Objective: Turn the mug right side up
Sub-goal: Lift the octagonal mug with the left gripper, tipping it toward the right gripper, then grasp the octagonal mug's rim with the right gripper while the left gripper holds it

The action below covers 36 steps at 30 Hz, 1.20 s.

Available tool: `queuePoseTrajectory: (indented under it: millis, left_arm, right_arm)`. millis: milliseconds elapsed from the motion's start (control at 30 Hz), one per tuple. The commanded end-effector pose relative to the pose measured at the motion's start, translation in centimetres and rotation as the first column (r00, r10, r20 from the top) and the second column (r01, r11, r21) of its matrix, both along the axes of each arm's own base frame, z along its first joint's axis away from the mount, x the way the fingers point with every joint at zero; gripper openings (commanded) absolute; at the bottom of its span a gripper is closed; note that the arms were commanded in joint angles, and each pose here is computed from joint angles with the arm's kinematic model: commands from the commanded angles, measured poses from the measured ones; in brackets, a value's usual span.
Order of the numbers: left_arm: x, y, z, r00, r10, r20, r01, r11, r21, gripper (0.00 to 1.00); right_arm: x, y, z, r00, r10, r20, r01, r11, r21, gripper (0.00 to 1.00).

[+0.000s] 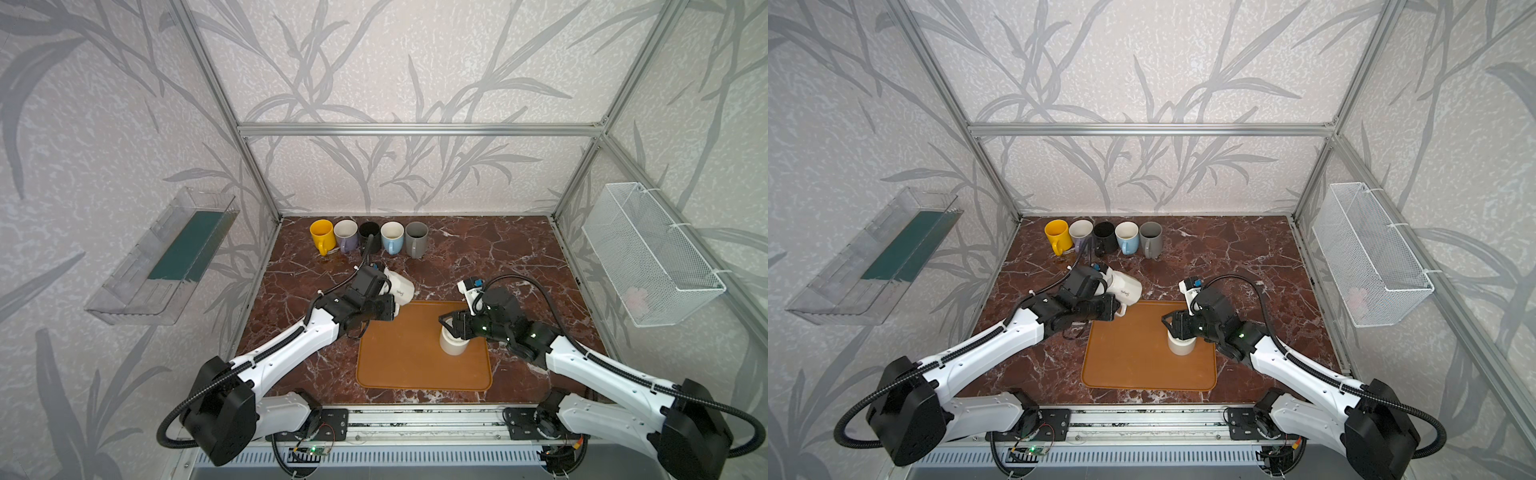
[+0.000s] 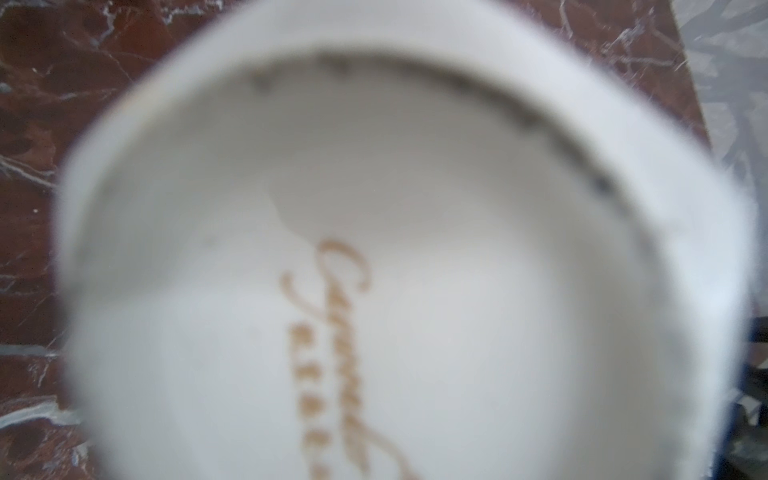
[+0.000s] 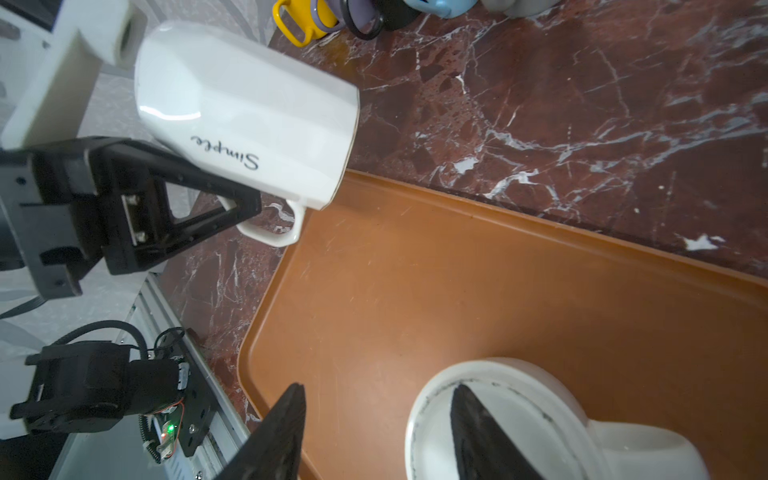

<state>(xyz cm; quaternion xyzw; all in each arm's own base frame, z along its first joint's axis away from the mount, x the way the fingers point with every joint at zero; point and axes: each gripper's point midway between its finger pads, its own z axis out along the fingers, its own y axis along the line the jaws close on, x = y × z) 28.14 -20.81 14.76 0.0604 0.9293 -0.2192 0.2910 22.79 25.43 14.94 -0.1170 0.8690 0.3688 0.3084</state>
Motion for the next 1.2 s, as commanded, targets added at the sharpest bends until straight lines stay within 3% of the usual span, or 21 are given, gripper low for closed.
queuePoseTrajectory:
  millis: [0, 200, 600, 833, 1033, 1167]
  left_arm:
    - [1.8, -2.2, 6.6, 0.984, -0.025, 0.175, 0.063, 0.975, -0.214, 0.0]
    - [1.8, -3.6, 9.9, 0.972, -0.047, 0.231, 0.138, 0.909, -0.395, 0.0]
    - [0.5, -4.1, 14.5, 0.935, -0.077, 0.345, 0.294, 0.714, -0.636, 0.0]
    - [-0.5, -4.1, 16.9, 0.904, -0.094, 0.417, 0.389, 0.587, -0.71, 0.0]
    - [-1.2, -4.2, 17.8, 0.885, -0.111, 0.453, 0.439, 0.523, -0.73, 0.0]
    - [-1.5, -4.3, 17.9, 0.879, -0.12, 0.462, 0.455, 0.504, -0.734, 0.0]
  right_arm:
    - [0.2, 2.0, 1.9, 0.998, 0.039, 0.043, -0.043, 0.992, 0.117, 0.57]
    - [0.5, 4.0, 3.8, 0.991, 0.091, 0.103, -0.111, 0.973, 0.202, 0.57]
    - [1.8, 6.1, 8.7, 0.981, 0.078, 0.176, -0.144, 0.902, 0.406, 0.57]
    - [2.5, 6.0, 11.1, 0.975, 0.063, 0.213, -0.16, 0.865, 0.476, 0.56]
    - [3.4, 6.0, 13.3, 0.968, 0.041, 0.249, -0.172, 0.83, 0.531, 0.53]
    - [3.9, 6.3, 14.4, 0.964, 0.041, 0.262, -0.188, 0.804, 0.564, 0.52]
